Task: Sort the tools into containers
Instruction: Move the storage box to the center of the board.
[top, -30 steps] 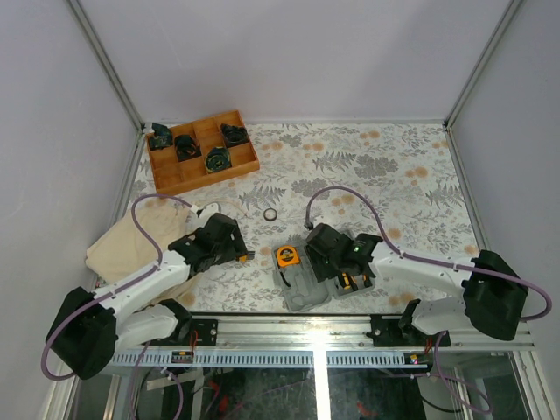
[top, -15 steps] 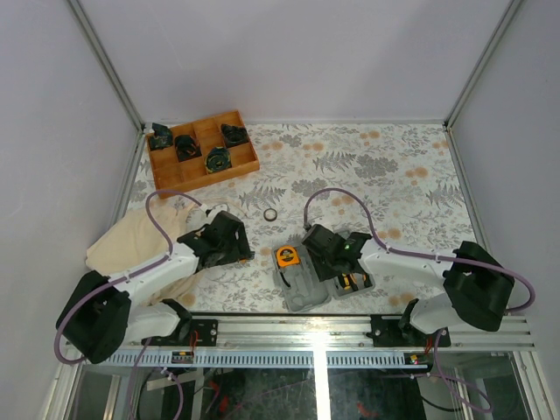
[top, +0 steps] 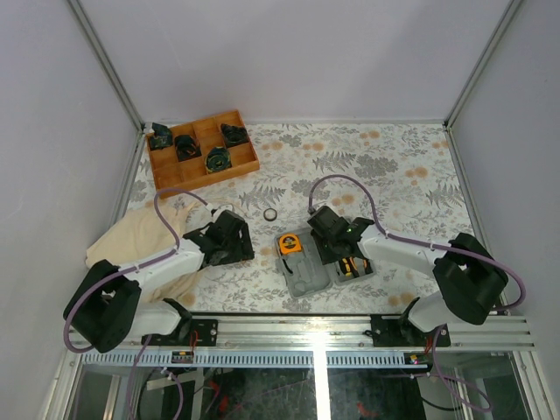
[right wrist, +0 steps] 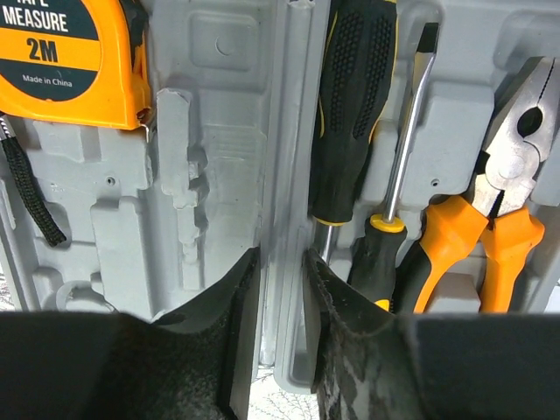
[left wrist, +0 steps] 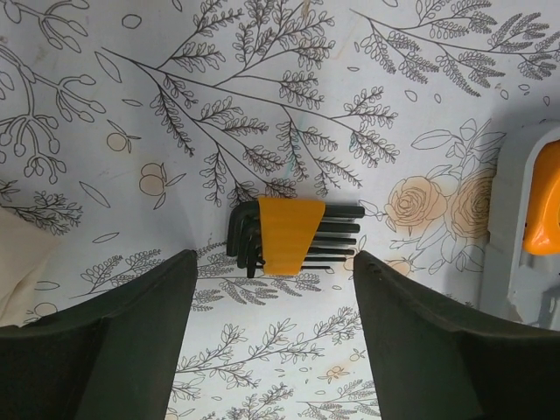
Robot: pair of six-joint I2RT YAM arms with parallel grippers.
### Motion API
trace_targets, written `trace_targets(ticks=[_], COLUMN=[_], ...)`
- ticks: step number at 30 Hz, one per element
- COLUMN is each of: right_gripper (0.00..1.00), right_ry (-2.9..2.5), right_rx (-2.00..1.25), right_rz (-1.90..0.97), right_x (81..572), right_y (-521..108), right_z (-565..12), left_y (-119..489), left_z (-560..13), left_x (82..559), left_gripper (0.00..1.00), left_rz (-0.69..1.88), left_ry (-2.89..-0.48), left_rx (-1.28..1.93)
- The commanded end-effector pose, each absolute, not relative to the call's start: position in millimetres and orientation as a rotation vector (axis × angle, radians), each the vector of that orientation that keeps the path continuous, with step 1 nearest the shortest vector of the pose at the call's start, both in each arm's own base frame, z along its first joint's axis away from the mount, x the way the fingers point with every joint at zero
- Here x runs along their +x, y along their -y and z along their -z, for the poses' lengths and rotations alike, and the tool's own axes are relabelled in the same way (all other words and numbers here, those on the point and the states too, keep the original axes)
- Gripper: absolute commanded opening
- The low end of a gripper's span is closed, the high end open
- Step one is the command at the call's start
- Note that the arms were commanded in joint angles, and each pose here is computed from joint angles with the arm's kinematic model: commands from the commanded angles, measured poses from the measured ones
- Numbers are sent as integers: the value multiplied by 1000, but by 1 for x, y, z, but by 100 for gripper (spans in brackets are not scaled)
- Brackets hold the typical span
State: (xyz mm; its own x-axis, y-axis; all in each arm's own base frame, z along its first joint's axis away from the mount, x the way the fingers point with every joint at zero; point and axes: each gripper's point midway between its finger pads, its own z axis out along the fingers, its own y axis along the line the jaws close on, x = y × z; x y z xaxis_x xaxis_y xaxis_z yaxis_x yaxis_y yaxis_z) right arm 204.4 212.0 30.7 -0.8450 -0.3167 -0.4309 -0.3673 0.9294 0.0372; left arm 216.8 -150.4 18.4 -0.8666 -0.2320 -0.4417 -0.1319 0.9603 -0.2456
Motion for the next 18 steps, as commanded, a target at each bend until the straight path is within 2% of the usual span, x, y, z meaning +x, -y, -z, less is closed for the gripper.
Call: trace_targets(ticks=[1, 4, 6, 12, 18], right_gripper=[32, 44, 48, 50, 50], right_ry=[-2589, -2531, -2488, -2413, -2423], right_rx=[-535, -521, -505, -472, -474], right_rz=[-184, -267, -306, -398, -401], right_x=[223, 225, 226, 220, 214], right_y=[-221, -229, -230, -230, -225], right_z=[-46, -63, -75, -97, -95], left_y=[161, 162, 162, 164, 167], left_z=[-25, -27, -30, -28, -22], left_x=[227, 228, 230, 233, 233], left_gripper=[70, 69, 69, 66, 64], left_rz=[345, 357, 364, 366, 365], left_ry=[-2599, -2588, -2573, -2573, -2598], left_rx=[-237, -236, -237, -223, -227])
